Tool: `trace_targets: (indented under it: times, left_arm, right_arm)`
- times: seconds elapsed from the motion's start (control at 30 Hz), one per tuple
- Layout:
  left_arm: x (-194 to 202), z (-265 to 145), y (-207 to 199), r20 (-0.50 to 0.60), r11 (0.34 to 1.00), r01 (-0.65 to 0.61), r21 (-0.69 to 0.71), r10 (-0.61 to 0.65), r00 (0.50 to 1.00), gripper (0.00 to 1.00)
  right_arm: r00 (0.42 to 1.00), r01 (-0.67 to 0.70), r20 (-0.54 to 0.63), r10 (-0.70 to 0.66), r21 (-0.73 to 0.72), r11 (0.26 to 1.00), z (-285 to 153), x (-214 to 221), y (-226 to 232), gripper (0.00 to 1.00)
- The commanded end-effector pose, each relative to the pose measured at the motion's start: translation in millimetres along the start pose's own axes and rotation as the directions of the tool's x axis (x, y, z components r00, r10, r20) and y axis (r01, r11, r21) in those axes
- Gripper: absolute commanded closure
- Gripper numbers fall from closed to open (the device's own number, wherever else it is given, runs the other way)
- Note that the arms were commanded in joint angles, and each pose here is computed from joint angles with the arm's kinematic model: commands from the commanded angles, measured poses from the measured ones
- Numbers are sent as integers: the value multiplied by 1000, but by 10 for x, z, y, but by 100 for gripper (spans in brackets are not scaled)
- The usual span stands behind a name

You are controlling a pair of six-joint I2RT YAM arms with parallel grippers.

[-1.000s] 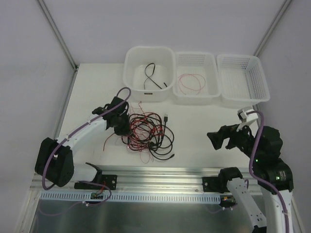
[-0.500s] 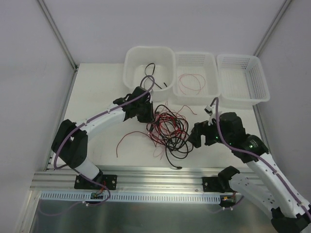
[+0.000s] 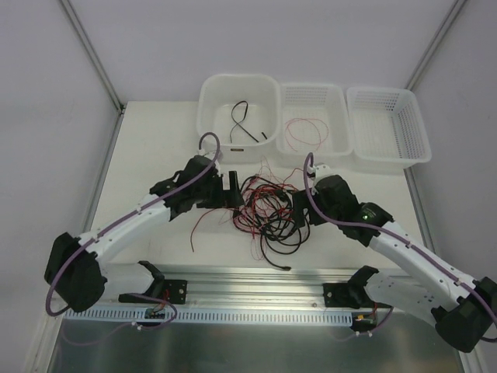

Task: Untangle the cables

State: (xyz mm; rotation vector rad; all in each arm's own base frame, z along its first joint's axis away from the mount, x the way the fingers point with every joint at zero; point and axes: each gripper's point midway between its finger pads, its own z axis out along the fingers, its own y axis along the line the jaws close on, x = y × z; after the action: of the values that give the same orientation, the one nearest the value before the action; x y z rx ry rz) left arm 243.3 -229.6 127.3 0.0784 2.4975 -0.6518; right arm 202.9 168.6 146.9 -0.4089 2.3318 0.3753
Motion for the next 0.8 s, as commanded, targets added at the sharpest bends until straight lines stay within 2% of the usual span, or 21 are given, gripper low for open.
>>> trace_targets:
  times: [0.0,0.03,0.1,0.17,0.23,0.5,0.77]
  left_arm:
    - [-98,-270,-107,90,996,-49,70,43,995,3]
    - [-104,-355,-161,104,992,-69,101,59,993,3]
    - [-38,-412,-261,102,984,-109,138,95,990,3]
    - [8,-413,-306,101,976,-159,146,145,984,4]
    - [76,-357,-315,78,975,-171,142,161,984,5]
    - [183,-13,-262,0,991,-99,88,100,995,8]
    - [135,282,-300,-28,998,-34,53,35,999,11]
  right_arm:
    - [998,-2,63,0,37,999,90,-189,-25,15]
    - [998,3,58,-5,38,999,146,-195,-12,16]
    - [999,12,50,-14,39,999,216,-190,-8,26]
    - [999,19,32,-20,34,999,332,-196,20,36]
    - [999,32,25,-32,13,999,412,-225,67,42]
    - [994,91,-40,-97,-128,988,719,-184,276,48]
    - [987,146,-38,-154,-169,975,856,-164,312,49]
